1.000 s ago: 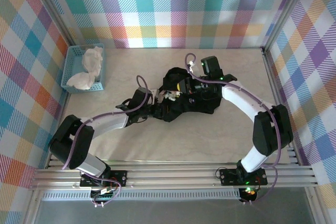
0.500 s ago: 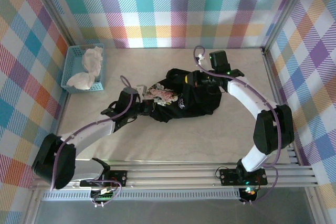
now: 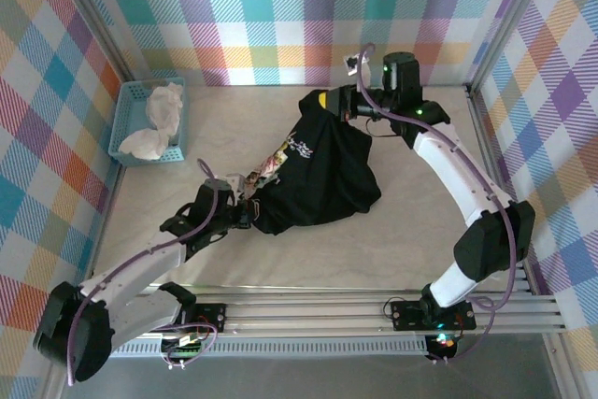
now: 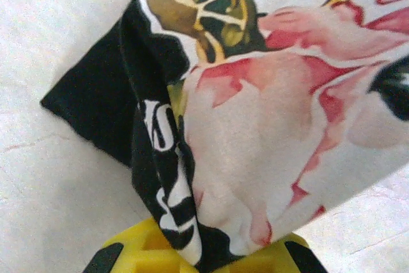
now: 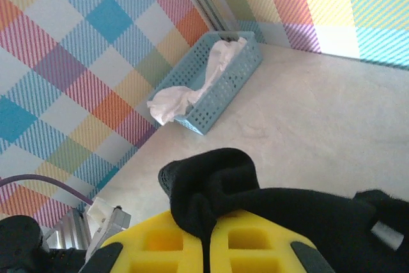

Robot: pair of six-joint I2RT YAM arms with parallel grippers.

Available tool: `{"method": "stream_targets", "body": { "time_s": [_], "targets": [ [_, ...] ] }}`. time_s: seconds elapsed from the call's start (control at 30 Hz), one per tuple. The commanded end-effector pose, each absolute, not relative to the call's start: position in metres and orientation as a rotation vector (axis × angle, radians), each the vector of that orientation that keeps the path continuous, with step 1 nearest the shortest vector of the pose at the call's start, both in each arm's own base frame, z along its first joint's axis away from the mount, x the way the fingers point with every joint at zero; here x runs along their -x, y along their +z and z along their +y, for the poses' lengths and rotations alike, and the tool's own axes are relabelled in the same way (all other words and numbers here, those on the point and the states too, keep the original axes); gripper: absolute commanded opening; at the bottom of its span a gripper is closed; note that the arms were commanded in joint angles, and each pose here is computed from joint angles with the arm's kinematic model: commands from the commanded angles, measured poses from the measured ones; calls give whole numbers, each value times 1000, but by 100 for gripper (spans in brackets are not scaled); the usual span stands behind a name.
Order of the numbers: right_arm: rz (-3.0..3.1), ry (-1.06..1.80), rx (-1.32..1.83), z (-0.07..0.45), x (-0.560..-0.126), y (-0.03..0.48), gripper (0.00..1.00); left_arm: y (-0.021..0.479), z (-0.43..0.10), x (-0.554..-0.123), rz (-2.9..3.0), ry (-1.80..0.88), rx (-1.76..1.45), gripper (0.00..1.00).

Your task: Fold the inside-out t-shirt

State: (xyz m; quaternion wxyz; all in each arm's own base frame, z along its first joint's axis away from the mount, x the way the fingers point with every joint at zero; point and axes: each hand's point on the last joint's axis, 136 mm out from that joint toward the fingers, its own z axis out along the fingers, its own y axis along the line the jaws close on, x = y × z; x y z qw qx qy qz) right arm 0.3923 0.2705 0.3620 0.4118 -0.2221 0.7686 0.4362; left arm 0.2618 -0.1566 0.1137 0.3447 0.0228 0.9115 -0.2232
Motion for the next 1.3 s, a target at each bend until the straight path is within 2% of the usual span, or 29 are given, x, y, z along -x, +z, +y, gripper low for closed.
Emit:
{"method": "stream_targets", "body": {
  "time_s": [0.0,0.13,0.33,0.43,0.5,0.63,0.77,0.87,0.97,1.07,1.1,1.17,1.27],
  "targets": [
    [1742,1109,608,265,-378,429,0,153,-147,-262,2281,-536,-84,0],
    [1710,1087,616,263,-374,442,0,219,-149,-266,2082,-611,-81,0],
    [1761,960,558,249,-389,439,0,318,-132,-278,1835,-542,-32,0],
    [1805,840,483,226,-400,435,0,361,-156,-280,1781,-648,-134,0],
    [1839,746,433,208,-406,429,0,371,-181,-281,1788,-735,-221,5],
    [1937,536,358,176,-414,399,0,341,-219,-299,1916,-777,-320,11],
    [2109,377,250,142,-440,330,0,282,-230,-342,2077,-648,-295,16],
    [2260,310,156,116,-468,271,0,241,-224,-375,2213,-476,-250,28],
    [2365,206,115,101,-487,232,15,231,-214,-384,2236,-402,-222,45],
    [2382,252,134,111,-480,218,40,226,-204,-360,2239,-424,-225,62],
    [2377,258,150,117,-473,214,44,217,-202,-348,2257,-444,-234,69],
    [2382,281,196,133,-450,206,49,191,-206,-317,2307,-511,-277,74],
    [2382,394,320,175,-406,192,54,144,-209,-283,2398,-512,-339,75]
  ]
}}
